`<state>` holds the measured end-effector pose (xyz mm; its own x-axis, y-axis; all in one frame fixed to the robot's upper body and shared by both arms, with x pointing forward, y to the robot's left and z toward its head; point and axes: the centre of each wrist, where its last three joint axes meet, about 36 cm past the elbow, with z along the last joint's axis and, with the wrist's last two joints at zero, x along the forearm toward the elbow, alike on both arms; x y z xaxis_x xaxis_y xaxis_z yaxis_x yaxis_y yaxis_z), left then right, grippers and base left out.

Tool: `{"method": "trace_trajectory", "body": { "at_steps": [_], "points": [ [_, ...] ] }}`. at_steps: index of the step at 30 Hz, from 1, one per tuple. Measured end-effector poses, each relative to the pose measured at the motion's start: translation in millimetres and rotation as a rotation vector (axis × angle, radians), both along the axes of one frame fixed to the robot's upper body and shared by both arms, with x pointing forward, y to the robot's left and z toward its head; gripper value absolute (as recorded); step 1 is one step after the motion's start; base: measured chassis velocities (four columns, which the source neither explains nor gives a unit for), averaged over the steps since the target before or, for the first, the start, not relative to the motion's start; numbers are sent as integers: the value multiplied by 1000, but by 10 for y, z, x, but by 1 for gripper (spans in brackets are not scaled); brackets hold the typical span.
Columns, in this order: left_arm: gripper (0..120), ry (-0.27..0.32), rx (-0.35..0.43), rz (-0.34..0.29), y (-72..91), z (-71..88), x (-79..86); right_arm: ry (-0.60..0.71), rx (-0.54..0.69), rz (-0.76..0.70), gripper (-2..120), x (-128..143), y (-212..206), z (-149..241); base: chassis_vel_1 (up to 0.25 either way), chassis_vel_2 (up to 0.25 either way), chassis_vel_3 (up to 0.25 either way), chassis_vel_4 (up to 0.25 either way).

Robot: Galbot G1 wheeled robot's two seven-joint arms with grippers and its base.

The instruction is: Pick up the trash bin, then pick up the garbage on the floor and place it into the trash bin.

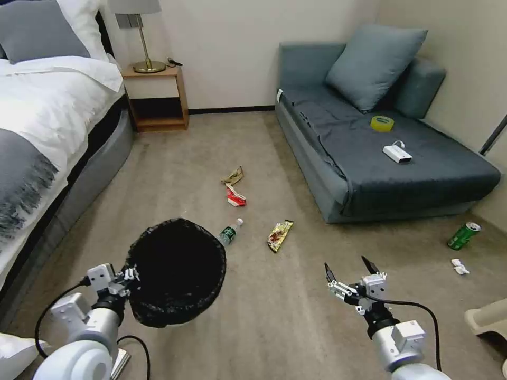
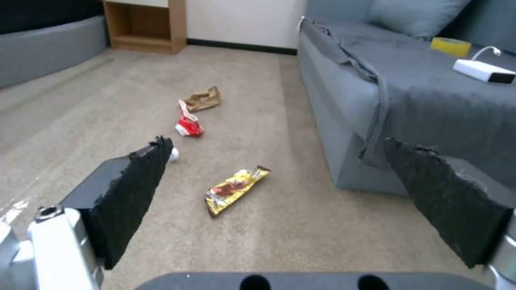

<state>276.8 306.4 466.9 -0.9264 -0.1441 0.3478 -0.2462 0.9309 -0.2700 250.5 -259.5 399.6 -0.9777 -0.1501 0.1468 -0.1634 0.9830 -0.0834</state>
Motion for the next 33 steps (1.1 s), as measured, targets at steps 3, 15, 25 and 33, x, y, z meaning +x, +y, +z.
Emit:
{"method": "trace_trajectory", "body": {
  "at_steps": [3, 15, 25, 33],
  "points": [
    [5, -7, -4, 6, 19, 35, 6, 0, 4, 3, 100, -1, 13, -3, 0, 0, 0, 0],
    [5, -38, 1, 31, 104, 145, 30, -18, 14, 22, 100, -11, 31, -38, 0, 0, 0, 0],
    [5, -62, 2, 53, 191, 222, 37, -18, 10, 31, 100, -28, 55, -80, -156, 142, 158, -166],
    [5, -68, 1, 60, 204, 242, 27, -12, 13, 41, 100, -22, 95, -115, -188, 187, 193, -195]
  ]
}}
